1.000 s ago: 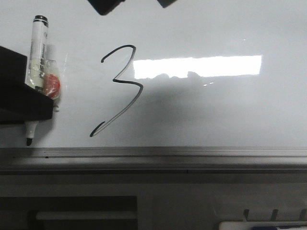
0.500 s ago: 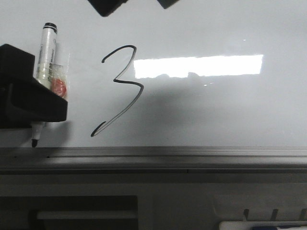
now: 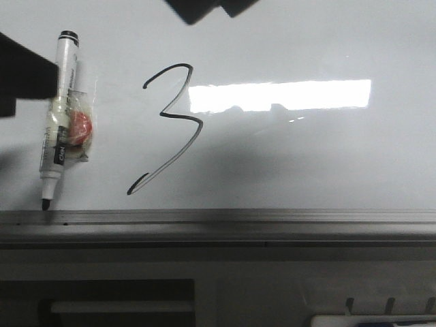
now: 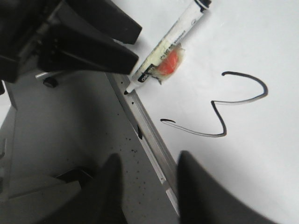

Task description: Write number 3 on whiteboard

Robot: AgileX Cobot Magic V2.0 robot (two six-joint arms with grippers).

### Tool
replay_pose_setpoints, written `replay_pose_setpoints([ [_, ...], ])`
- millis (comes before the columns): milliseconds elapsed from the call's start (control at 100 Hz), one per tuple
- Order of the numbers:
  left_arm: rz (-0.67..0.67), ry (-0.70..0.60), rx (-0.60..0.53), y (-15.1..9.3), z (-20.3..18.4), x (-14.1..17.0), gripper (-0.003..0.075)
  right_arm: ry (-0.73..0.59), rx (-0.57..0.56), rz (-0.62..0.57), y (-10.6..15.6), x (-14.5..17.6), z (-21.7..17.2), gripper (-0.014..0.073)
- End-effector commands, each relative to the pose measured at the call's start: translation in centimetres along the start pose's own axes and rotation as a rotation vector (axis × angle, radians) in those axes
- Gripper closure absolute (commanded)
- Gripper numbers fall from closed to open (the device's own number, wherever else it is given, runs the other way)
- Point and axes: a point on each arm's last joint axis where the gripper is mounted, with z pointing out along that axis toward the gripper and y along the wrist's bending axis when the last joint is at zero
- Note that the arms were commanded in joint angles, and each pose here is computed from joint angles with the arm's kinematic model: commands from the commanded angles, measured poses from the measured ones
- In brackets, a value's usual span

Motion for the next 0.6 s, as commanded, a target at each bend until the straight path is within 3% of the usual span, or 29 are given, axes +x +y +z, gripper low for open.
replay_pose_setpoints([
  [0,0.058,-0.146,0.046,-0.7,-2.4,-1.9,0.0658,-0.183,0.042,0.0,-0.3,-1.3,-2.5,0.0664],
  [30,0.098,-0.176,0.059,-0.8,-3.1,-2.1,0.0743,-0.21,0.048,0.0,-0.3,-1.3,-2.8,0.065],
  [230,0.298,-0.386,0.123,-1.4,-8.3,-3.1,0.0741,-0.392,0.097,-0.023,0.1,0.9,-4.9,0.0637],
  [330,0.43,-0.395,0.141,-1.4,-10.4,-2.2,0.0741,-0.498,0.12,-0.027,0.4,3.4,-5.3,0.0637],
  [460,0.462,-0.396,0.169,-0.9,-12.2,-0.6,0.0741,-0.702,0.166,-0.032,1.0,7.7,-6.0,0.0636],
  [590,0.483,-0.499,0.181,-0.4,-14.1,0.6,0.0741,-0.836,0.202,-0.049,1.6,12.3,-6.1,0.0636],
])
